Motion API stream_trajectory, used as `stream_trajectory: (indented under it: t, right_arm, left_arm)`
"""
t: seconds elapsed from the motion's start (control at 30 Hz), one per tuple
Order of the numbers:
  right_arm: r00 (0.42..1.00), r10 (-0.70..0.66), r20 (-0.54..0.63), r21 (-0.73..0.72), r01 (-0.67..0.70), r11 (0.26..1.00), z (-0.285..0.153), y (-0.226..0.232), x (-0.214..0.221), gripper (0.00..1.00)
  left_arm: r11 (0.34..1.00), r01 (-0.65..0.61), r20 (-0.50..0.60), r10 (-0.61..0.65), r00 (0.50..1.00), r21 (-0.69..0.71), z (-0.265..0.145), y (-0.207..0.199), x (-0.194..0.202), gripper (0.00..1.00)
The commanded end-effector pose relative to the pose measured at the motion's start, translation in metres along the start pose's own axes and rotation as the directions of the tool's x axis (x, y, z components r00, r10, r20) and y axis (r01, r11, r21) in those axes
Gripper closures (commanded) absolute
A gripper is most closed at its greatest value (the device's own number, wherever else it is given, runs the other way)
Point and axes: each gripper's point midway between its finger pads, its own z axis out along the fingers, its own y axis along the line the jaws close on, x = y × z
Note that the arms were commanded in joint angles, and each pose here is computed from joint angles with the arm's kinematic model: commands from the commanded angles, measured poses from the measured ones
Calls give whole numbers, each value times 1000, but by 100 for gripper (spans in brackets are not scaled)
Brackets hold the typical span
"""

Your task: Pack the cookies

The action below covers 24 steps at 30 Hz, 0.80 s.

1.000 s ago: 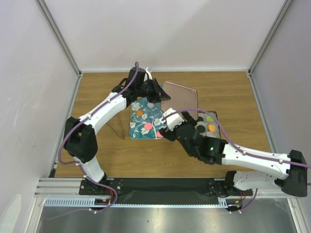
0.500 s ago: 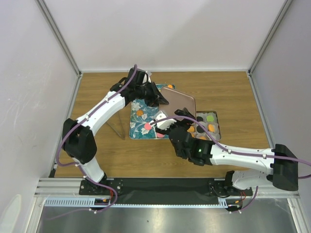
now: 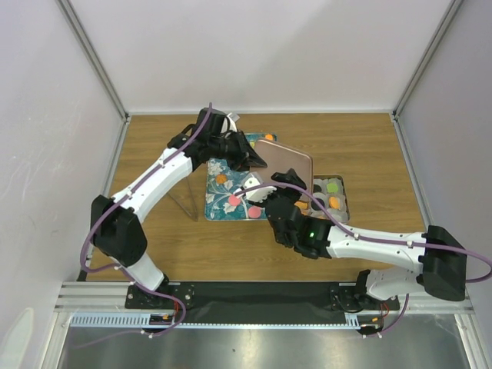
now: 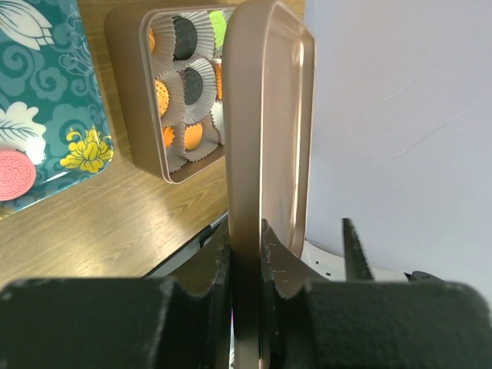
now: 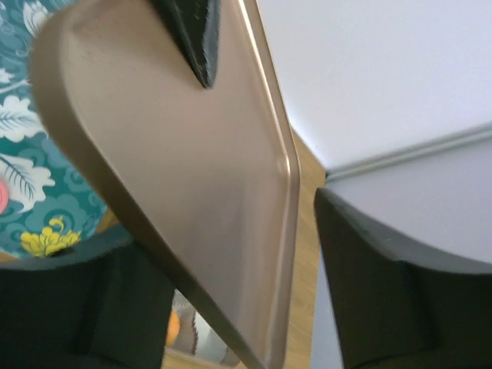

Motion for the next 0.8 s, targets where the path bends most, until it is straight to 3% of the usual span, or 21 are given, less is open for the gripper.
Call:
stream_trajectory:
  t: [0.0,0.1,0.17,0.4,0.6,0.77]
  right_arm:
    - [998,52,19,72,-53,996,0,-21,-14,30]
    - [999,47,22,78,-49,996,0,-24,-17,46]
    - [999,39,28,81,-41,996,0,-25,-20,56]
    - [998,34,45,86,-38,996,-3,-28,-27,81]
    - [997,65,44,71,-68,995,-4,-32,-32,93]
    - [987,163,-8,-35,-163,986,-7,-29,-23,97]
  left_arm:
    - [996,-48,-2,48,999,79,-20,-23,10,100]
    - [994,-51,-12,53,999,101,-21,-27,12,98]
    - [993,-54,-12,56,998,104,-21,-27,12,90]
    - [986,-83,7,83,997,144,-24,-38,8,52]
    - [974,-135,72,124,990,184,-28,-57,-10,14]
    - [965,-177,170,145,975,195,-36,-66,-46,2]
